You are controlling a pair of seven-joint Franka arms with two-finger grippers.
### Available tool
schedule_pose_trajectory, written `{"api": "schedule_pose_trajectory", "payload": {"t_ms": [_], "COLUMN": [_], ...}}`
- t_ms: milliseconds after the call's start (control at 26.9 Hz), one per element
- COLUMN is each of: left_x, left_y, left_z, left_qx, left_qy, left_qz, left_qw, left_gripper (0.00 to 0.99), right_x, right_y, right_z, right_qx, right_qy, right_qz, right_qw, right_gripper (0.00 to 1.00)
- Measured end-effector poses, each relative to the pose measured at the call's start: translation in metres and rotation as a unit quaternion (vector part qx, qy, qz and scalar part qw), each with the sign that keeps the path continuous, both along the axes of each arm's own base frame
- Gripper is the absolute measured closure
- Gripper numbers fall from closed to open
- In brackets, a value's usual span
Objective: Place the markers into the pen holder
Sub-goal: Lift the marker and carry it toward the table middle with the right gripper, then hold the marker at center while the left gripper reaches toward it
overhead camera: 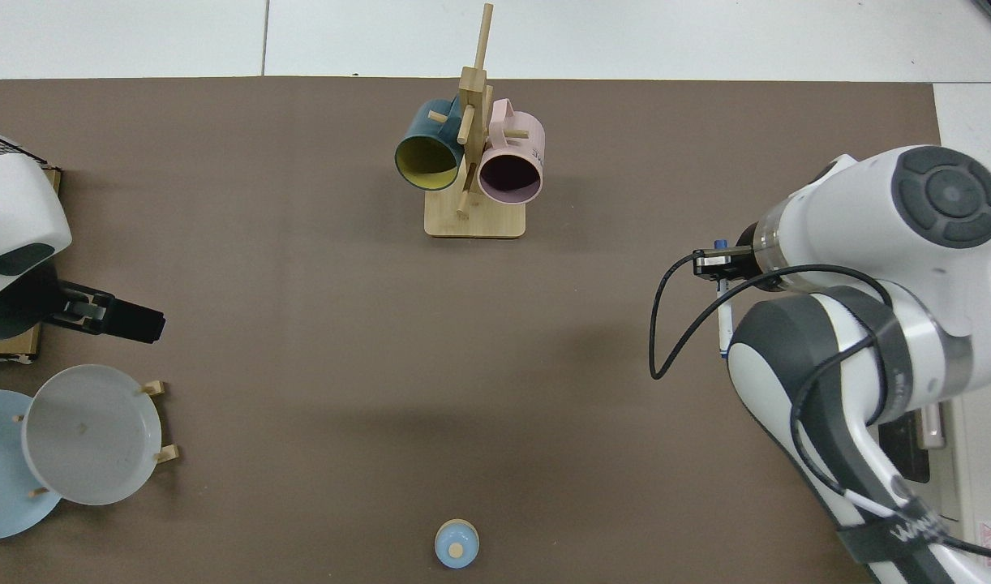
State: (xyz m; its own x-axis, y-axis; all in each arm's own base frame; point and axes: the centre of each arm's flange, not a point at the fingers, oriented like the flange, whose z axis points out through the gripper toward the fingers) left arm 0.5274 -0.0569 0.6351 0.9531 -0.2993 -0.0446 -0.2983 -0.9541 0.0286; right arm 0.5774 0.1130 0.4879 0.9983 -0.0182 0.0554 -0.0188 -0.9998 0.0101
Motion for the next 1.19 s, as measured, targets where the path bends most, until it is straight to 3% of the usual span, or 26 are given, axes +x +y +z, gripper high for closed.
{"api": "schedule_pose_trajectory", "payload": {"t_ms": [223, 372, 521, 669, 855, 1041, 1190], "left_x": [0.004, 0.007, 0.01, 0.011, 0.011, 0.011, 0.009], "left_y": [0.004, 0.008, 0.008, 0.008, 0.007, -0.002, -0.017], "left_z": [0.002, 0.005, 0.008, 0.008, 0.007, 0.006, 0.004], "left_qx": [-0.002, -0.004, -0.005, -0.005, -0.006, -0.024, -0.053], "left_qy": [-0.014, -0.031, -0.045, -0.051, -0.051, -0.054, -0.056], "left_qz": [0.001, -0.024, -0.071, -0.125, -0.204, -0.279, -0.316], "left_qw": [1.0, 0.999, 0.996, 0.991, 0.978, 0.959, 0.946], "left_gripper": [0.0, 0.0, 0.009, 0.004, 0.004, 0.004, 0.004], "right_x": [-0.021, -0.03, -0.038, -0.047, -0.058, -0.068, -0.084], "right_y": [0.004, 0.016, 0.05, 0.082, 0.117, 0.15, 0.193], "right_z": [0.052, 0.063, 0.066, 0.073, 0.081, 0.083, 0.071], "right_qx": [0.021, 0.041, 0.049, 0.059, 0.085, 0.105, 0.103], "right_qy": [0.009, 0.012, 0.014, 0.013, 0.023, 0.026, 0.04], "right_qz": [-0.019, -0.1, -0.193, -0.281, -0.4, -0.467, -0.511], "right_qw": [1.0, 0.994, 0.98, 0.958, 0.912, 0.878, 0.853], "right_gripper": [0.83, 0.83, 0.83, 0.83, 0.83, 0.83, 0.83]}}
